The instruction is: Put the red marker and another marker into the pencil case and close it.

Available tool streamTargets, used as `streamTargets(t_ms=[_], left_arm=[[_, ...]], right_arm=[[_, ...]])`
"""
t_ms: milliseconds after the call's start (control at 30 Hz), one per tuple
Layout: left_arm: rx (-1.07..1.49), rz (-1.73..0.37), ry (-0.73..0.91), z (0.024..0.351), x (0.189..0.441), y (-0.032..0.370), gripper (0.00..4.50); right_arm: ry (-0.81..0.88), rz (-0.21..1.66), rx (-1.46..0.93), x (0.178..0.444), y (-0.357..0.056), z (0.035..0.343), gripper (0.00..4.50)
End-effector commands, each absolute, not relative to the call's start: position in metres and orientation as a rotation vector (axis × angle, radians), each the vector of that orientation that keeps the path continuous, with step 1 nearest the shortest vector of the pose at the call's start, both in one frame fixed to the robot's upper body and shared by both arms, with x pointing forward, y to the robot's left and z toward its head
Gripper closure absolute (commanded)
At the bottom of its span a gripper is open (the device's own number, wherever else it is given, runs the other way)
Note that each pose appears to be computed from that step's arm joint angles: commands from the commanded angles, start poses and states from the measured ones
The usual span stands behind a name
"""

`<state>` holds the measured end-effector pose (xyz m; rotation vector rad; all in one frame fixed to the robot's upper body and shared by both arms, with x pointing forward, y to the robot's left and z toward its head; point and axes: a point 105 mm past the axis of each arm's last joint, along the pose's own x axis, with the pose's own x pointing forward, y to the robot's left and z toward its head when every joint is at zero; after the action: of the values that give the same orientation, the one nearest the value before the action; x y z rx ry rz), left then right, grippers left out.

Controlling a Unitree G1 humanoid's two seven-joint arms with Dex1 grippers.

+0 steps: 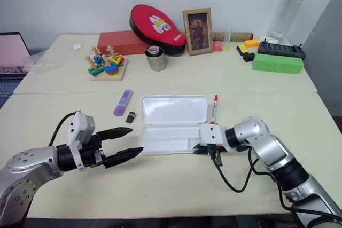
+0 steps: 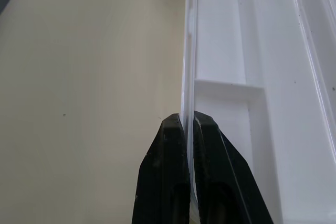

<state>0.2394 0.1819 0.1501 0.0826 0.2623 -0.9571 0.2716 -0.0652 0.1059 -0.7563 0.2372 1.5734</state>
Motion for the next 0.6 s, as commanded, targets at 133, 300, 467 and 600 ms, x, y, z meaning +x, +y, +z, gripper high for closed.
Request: streamTargets(t_ms=[133,300,467,600], left_arm=[[0.106,-0.978,0.215,0.161,0.239,0.175,0.00],[0.111,-0.975,0.213,0.162,0.240,0.175,0.00],[0.113,-0.977,0.209,0.163,0.241,0.174,0.00],[0.114,-0.982,0.209,0.163,0.241,0.172,0.00]], right_arm=[[0.200,1.590,-0.774,0.268,-0.057,0.110,4.47],[0.229,1.581,-0.772,0.267,-0.056,0.105,4.47],[0.276,1.522,-0.787,0.272,-0.056,0.100,4.47],[0.277,1.524,-0.769,0.267,-0.051,0.099,4.47]])
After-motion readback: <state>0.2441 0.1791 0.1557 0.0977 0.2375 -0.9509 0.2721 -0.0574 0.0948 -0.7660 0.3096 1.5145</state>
